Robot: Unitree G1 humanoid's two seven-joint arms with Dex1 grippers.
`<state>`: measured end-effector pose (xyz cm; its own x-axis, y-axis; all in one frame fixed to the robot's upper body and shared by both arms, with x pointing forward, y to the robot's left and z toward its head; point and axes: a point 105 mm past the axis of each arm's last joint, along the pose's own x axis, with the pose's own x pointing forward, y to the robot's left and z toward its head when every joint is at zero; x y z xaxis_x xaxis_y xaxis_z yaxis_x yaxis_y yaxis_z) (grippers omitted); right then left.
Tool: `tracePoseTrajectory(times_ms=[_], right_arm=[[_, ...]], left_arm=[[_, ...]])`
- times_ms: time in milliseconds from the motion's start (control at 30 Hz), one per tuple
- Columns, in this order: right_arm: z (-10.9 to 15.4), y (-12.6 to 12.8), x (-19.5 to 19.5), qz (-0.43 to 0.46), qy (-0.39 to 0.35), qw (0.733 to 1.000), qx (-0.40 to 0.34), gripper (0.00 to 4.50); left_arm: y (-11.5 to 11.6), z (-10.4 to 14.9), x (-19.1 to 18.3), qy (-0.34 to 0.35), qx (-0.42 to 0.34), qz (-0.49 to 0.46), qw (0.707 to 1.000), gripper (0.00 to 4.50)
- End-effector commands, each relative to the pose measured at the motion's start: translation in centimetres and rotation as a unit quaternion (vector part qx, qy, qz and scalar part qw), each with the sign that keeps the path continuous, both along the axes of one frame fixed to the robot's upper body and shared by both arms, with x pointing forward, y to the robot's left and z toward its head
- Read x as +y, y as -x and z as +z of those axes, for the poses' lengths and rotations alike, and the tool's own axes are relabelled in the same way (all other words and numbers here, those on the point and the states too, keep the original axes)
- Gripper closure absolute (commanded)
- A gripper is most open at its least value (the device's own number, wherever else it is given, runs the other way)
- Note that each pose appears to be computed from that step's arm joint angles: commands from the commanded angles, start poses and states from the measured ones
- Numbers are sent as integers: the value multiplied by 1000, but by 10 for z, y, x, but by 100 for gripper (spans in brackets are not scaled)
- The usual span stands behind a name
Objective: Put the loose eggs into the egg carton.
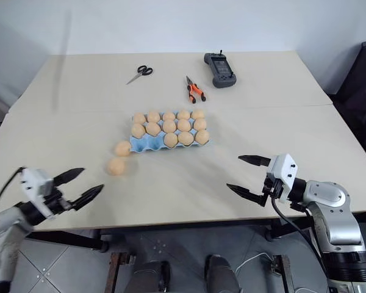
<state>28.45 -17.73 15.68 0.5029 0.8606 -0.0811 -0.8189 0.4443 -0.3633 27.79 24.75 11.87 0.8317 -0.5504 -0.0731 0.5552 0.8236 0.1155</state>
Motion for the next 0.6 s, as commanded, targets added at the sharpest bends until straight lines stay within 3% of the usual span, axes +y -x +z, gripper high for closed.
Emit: tracePoseTrajectory(times_ms=[33, 200, 367, 467, 600], right_arm=[[10, 5, 8, 11, -11, 1000, -17, 3], [7, 12, 16, 18, -22, 1000, -4, 3], [8, 12, 19, 17, -25, 1000, 0, 3], [9, 9, 20, 15, -27, 1000, -1, 0], [7, 8, 23, 16, -29, 999, 2, 0]], left_arm=[[-20, 1, -11, -7, -21, 43, 999, 0], [-40, -6, -24, 0, -27, 78, 997, 0], [-45, -25, -34, 2, 6, 75, 997, 0], [-46, -24, -33, 14, 0, 79, 997, 62], [-43, -11, -34, 21, -34, 64, 997, 186]])
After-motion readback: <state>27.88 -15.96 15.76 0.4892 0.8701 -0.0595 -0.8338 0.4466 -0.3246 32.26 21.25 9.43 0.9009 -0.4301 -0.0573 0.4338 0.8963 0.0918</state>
